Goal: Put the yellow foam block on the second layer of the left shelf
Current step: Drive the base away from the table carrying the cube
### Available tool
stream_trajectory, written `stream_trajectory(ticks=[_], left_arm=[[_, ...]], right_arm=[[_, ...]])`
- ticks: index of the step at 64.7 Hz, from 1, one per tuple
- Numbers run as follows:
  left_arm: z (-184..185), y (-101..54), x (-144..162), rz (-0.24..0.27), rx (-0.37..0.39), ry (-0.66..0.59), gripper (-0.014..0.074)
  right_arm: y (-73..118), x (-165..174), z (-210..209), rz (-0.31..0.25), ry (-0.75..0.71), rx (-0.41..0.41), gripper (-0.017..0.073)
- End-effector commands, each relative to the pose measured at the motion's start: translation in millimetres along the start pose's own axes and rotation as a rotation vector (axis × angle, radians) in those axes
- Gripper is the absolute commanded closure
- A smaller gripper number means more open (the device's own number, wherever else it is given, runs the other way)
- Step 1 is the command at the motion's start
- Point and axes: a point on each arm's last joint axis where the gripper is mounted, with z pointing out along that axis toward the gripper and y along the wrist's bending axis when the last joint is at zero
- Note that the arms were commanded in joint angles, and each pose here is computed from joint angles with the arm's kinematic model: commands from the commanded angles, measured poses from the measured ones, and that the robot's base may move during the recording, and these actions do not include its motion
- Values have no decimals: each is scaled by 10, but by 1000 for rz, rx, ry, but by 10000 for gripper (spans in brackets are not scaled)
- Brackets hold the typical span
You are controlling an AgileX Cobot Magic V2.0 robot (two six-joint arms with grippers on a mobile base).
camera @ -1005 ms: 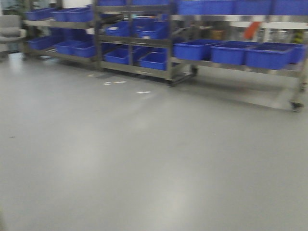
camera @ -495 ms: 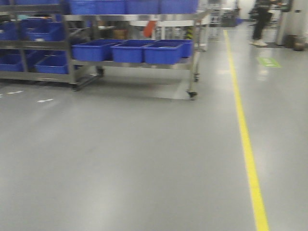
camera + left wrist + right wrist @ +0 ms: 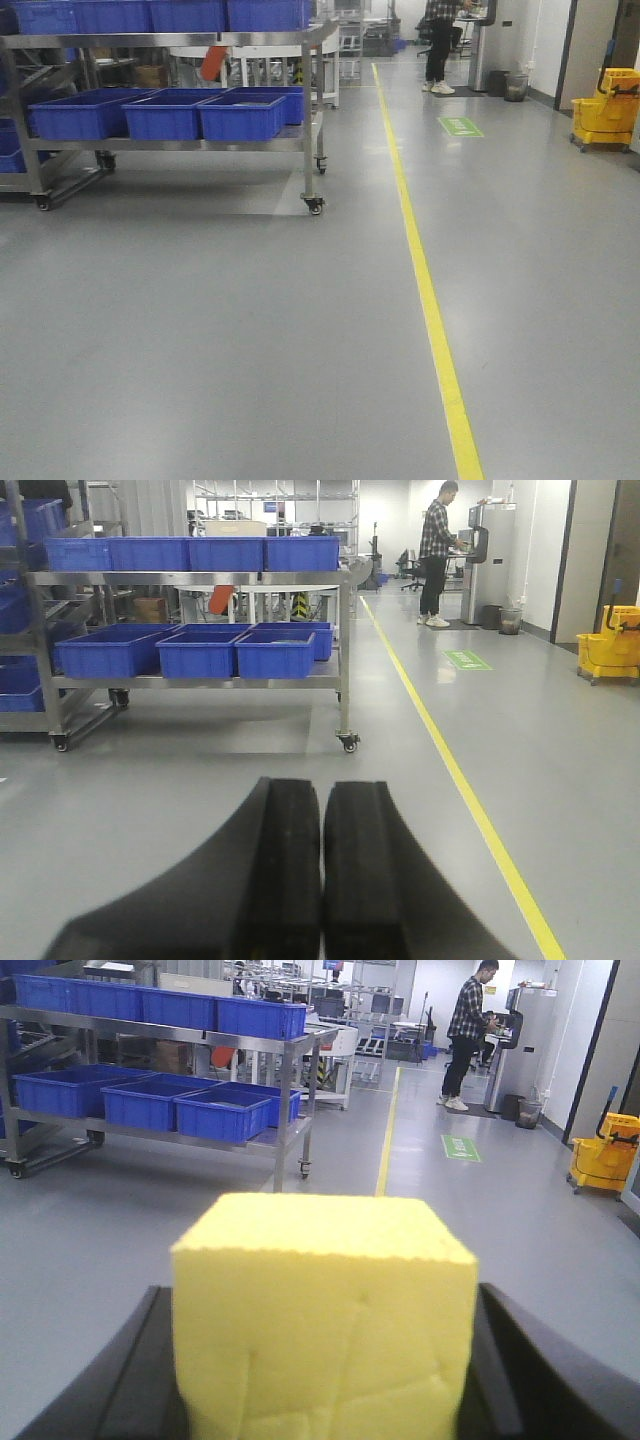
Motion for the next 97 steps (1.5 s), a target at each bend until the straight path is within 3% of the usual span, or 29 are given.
stream_trajectory(ticks=[1,97], left_arm=[[-14,-1,5,-9,7,-74,470],[-14,-1,5,-9,7,-74,470]], right_arm=[[-8,-162,2,-3,-104,9,91],[-8,-162,2,-3,-104,9,91]])
